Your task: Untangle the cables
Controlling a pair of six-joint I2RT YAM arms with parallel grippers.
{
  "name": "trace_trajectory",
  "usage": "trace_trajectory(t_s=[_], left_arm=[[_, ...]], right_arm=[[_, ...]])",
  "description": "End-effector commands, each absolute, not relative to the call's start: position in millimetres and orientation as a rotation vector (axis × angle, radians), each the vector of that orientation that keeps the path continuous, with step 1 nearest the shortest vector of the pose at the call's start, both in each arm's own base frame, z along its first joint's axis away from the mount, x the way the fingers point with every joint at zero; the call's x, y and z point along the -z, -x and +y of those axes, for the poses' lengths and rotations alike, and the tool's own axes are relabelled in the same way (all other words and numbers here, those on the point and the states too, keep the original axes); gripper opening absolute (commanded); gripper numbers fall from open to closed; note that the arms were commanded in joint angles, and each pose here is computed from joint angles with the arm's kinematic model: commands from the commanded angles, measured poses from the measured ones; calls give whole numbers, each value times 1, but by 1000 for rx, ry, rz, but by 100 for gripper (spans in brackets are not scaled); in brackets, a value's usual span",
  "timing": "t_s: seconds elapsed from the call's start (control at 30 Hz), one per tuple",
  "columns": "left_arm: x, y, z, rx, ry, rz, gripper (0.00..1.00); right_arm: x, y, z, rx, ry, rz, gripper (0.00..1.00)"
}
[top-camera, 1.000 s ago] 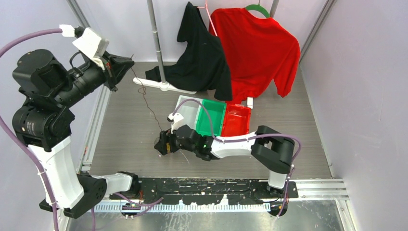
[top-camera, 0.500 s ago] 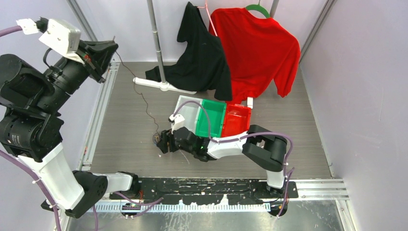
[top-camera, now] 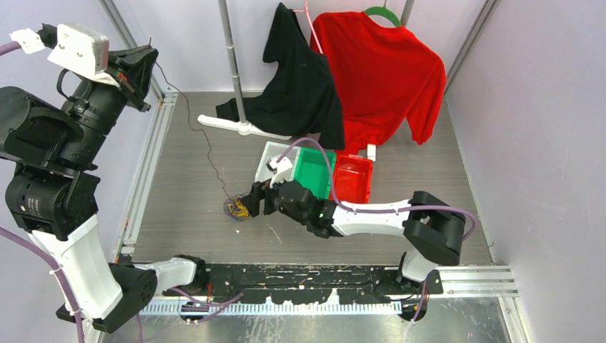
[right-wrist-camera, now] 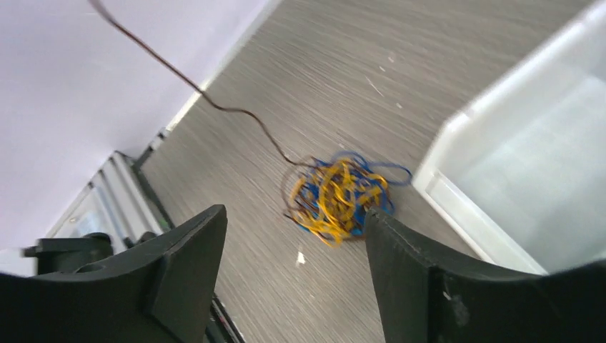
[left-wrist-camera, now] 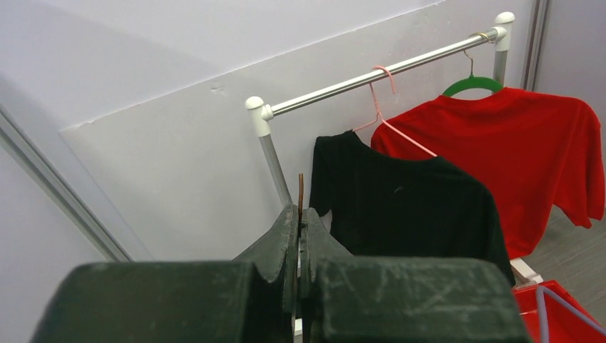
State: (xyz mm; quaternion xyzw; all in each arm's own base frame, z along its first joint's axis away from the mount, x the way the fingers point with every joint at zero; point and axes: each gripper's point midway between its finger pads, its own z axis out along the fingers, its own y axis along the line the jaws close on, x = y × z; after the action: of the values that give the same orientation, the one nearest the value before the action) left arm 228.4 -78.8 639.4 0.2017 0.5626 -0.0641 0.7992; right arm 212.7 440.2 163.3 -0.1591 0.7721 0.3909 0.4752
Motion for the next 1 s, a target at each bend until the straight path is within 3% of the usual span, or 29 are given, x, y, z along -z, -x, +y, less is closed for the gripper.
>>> trace_trajectory(t_s=[0.0,0.1,0.2,0.4,0.53,0.6,0.7,0.83,0.97], left_arm=[[-657,-223,-78,116,-437,1137,0],[-663,-221,-79,118,-449,1126,0],[-666,-218,-80,121,-453,1118,0],[-661,-220,-80,119,-462,1132,0],[-657,-220,-81,118,-471,1146,0],[-654,-220,-81,120,-476,1156,0],[-640,-223,-78,98,-485,1202,0],[-587,-239,-70,35,-502,1352,0],[-498,-254,-65,-3,-525,1521,0]], right_arm=[[-204,-194,469,-1090,607,1744,78],[-196,-172,488,-1218,831,1687,83],[-189,-190,497,-1214,841,1676,84],[-166,-220,524,-1198,825,1731,75],[-161,-247,533,-1116,724,1732,62],[-167,-253,535,-1114,688,1702,50],[-179,-253,533,-1116,685,1674,5],[-198,-246,517,-1130,656,1659,1],[-222,-235,493,-1158,611,1630,1]])
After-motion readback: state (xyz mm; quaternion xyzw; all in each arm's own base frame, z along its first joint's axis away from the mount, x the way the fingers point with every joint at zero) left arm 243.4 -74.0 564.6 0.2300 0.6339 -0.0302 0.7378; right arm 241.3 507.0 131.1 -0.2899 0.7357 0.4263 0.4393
